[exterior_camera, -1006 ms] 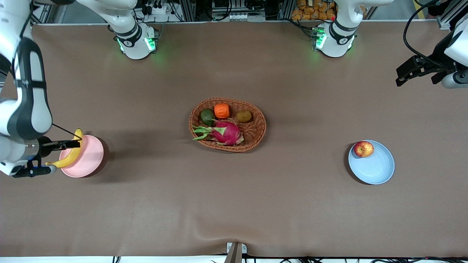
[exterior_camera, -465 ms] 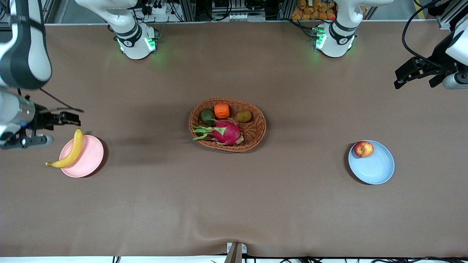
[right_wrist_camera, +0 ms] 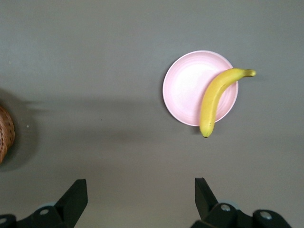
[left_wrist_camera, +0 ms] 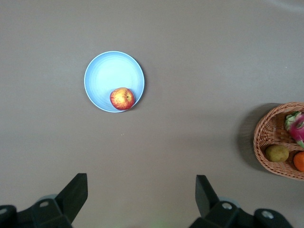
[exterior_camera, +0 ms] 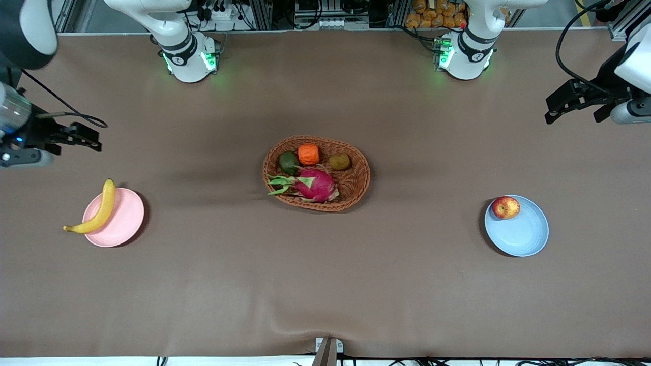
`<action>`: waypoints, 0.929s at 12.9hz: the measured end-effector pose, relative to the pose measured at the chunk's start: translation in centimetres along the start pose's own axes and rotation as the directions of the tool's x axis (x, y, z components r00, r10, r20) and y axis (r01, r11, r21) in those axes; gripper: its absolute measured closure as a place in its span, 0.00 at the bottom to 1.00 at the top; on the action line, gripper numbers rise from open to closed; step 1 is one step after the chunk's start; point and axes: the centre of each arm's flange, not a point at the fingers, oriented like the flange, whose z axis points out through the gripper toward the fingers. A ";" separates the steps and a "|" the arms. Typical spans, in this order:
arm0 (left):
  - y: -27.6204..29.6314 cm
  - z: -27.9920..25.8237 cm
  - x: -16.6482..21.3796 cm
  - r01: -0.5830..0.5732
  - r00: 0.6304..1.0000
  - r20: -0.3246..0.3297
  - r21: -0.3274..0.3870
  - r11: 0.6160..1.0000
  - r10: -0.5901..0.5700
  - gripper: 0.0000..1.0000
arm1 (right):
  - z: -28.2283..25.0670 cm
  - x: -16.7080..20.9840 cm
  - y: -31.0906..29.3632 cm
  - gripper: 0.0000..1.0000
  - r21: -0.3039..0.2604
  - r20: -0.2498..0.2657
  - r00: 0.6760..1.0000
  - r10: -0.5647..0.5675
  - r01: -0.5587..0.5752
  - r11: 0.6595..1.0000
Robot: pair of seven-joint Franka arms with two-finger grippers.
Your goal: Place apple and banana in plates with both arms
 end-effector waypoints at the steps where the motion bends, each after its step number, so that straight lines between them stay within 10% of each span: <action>1: 0.0 0.0 0.0 0.000 1.000 0.001 0.000 1.000 0.000 0.00 | -0.8 -0.3 0.7 0.00 0.001 -0.003 1.000 0.015 -0.015 1.000; 12: -0.1 -0.3 -0.5 0.001 1.000 0.028 0.004 1.000 -0.001 0.00 | -5.4 -1.1 1.7 0.00 0.001 -0.006 0.993 0.118 -0.118 0.993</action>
